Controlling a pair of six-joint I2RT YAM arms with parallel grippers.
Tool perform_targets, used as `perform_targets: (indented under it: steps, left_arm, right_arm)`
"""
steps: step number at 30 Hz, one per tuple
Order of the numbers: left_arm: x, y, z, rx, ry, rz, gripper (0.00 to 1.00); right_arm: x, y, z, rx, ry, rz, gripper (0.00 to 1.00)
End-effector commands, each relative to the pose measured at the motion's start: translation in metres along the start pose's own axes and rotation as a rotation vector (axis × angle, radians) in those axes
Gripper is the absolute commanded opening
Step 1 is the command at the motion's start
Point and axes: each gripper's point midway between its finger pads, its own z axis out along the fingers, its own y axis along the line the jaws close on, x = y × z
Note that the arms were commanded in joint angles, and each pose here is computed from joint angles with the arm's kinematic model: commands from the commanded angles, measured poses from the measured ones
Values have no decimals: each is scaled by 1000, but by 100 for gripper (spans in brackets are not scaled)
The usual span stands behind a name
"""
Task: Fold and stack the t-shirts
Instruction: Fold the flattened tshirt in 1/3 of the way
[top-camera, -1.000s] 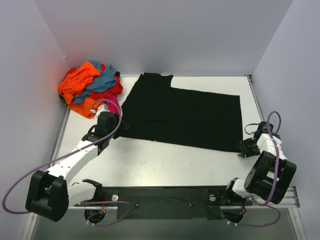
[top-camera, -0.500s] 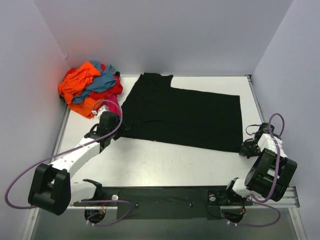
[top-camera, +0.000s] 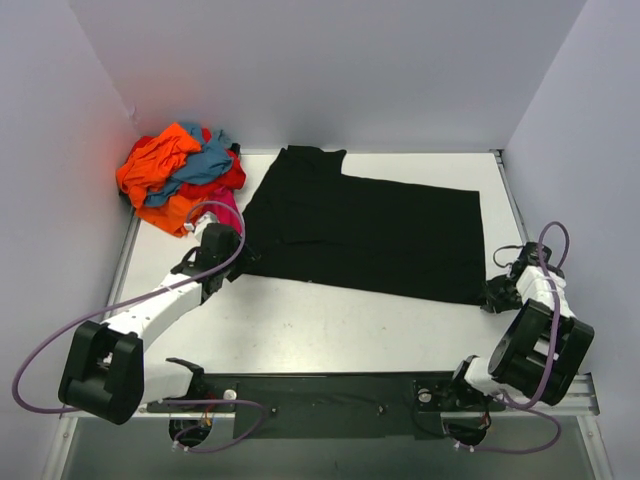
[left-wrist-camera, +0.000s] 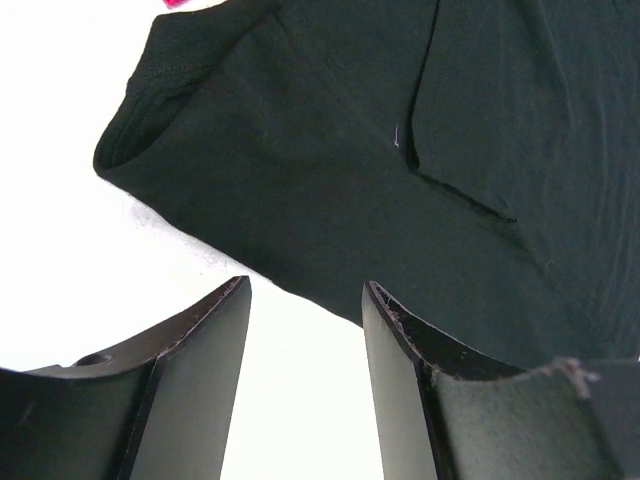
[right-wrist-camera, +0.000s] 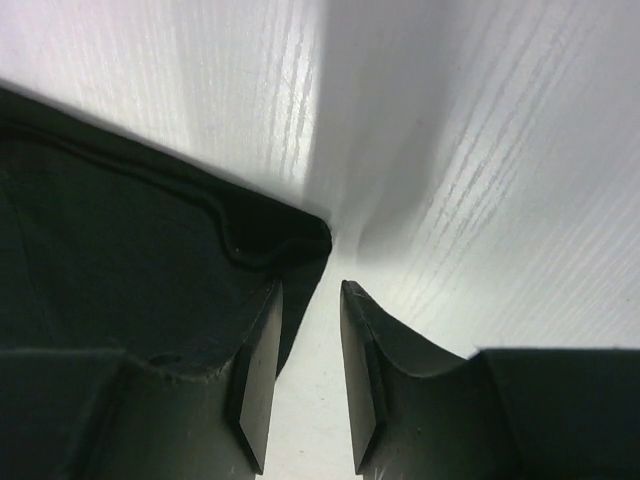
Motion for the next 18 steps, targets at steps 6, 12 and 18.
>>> perform_targets:
  steps: [6, 12, 18]
  left_arm:
    - [-19, -18, 2, 26, -47, -27, 59]
    - [-17, -13, 4, 9, -46, -32, 59]
    - [-10, -6, 10, -22, -21, -49, 59]
  right_arm:
    - [3, -2, 21, 76, 32, 39, 27]
    - [4, -11, 20, 94, 5, 62, 0]
    - [-2, -13, 0, 60, -46, 36, 0]
